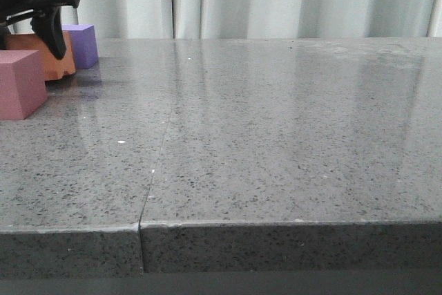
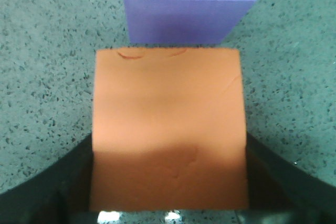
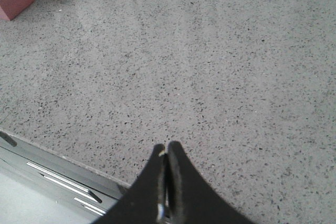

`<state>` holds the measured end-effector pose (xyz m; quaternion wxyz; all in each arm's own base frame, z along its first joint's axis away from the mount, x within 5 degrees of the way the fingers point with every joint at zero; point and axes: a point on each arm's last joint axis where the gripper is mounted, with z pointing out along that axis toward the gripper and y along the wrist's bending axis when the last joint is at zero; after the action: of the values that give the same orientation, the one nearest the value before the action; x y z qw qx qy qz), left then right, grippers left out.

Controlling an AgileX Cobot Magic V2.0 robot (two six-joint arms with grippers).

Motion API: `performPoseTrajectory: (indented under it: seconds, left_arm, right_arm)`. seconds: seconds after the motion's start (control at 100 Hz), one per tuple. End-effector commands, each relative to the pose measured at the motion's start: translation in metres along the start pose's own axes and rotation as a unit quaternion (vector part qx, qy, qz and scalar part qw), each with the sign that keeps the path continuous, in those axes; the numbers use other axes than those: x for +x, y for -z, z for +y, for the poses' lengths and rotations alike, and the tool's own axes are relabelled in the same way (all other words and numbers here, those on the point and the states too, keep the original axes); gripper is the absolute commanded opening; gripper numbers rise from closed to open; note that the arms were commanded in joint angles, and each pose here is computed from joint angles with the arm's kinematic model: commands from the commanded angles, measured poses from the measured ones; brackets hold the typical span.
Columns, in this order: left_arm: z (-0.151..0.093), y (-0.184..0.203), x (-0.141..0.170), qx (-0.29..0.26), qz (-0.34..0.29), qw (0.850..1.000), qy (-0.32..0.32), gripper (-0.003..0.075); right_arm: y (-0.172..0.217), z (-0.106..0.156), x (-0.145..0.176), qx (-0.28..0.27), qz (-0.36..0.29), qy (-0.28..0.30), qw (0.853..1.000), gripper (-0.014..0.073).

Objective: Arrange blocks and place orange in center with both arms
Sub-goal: 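Lift the orange cube with the left gripper toward the pink and purple cubes, then set the orange cube between the pink and purple cubes and release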

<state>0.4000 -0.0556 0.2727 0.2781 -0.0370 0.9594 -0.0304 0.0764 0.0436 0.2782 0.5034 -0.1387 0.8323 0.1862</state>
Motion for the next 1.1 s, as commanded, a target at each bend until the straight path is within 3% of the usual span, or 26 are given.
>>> performPoseTrajectory:
  seconds: [0.0, 0.1, 0.22, 0.27, 0.47, 0.68, 0.82, 1.09]
  left_arm:
    - [-0.002, 0.024, -0.015, 0.016, -0.059, 0.998, 0.010, 0.0302]
    - [-0.002, 0.023, -0.015, 0.016, -0.057, 0.998, 0.008, 0.0410]
    - [-0.002, 0.024, -0.015, 0.015, -0.056, 0.998, 0.007, 0.0601]
    - [-0.002, 0.025, -0.015, 0.015, -0.056, 0.998, 0.007, 0.0640]
    - [-0.002, 0.034, -0.016, 0.018, -0.067, 0.998, 0.008, 0.0639]
    - [-0.007, 0.072, -0.018, 0.028, -0.113, 0.993, -0.005, 0.0634]
    - [-0.008, 0.100, -0.014, 0.035, -0.146, 0.989, -0.011, 0.0518]
    - [0.002, 0.140, 0.016, 0.044, -0.189, 0.981, -0.012, 0.0018]
  right_arm:
    - [0.004, 0.002, -0.014, -0.006, -0.049, 0.008, 0.999, -0.0069]
    - [0.004, 0.002, -0.014, -0.006, -0.049, 0.008, 0.999, -0.0069]
    - [0.004, 0.002, -0.014, -0.006, -0.049, 0.008, 0.999, -0.0069]
    - [0.004, 0.002, -0.014, -0.006, -0.049, 0.008, 0.999, -0.0069]
    - [0.004, 0.002, -0.014, -0.006, -0.049, 0.008, 0.999, -0.0069]
    - [0.004, 0.002, -0.014, -0.006, -0.049, 0.008, 0.999, -0.0069]
    - [0.004, 0.002, -0.014, -0.006, -0.049, 0.008, 0.999, -0.0069]
    - [0.004, 0.002, -0.014, -0.006, -0.049, 0.008, 0.999, -0.0069]
